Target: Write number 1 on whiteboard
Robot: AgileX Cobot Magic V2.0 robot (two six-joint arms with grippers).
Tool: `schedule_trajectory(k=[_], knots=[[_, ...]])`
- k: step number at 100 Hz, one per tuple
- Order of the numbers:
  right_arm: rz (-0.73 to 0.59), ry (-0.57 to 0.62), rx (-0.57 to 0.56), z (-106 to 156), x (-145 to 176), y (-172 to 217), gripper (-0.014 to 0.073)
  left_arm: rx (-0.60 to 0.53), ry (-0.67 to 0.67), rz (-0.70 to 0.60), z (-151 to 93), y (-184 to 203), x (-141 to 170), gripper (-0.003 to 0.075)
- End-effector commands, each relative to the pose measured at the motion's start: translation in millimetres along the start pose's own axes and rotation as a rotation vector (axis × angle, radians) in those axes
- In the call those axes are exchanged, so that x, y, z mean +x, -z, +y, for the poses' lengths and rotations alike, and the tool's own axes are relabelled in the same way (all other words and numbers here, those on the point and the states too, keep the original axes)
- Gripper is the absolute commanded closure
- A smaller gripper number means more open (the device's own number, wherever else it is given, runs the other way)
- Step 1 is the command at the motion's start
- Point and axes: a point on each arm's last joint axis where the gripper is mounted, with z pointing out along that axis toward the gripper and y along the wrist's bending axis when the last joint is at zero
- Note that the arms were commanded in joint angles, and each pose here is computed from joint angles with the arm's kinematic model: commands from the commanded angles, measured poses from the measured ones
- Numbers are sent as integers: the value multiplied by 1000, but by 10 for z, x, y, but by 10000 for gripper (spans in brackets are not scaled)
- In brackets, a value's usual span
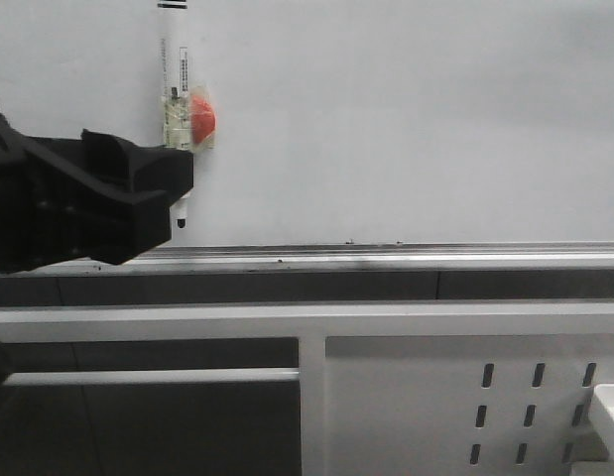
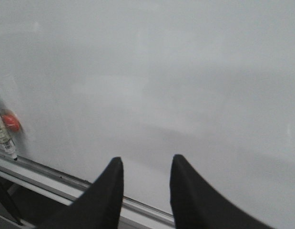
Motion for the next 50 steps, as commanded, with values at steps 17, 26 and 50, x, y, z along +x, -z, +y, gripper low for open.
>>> schedule_trajectory(k=[17,26,50], knots=[[-126,14,-2,6,-181,45,383,9,105,-148,-65,-75,-113,248],[-126,14,-2,6,-181,45,383,13,106,-161,-99,-125,-128,248],[-126,14,-2,6,-181,45,383,18,107,-195,-171,-229,-153,248]])
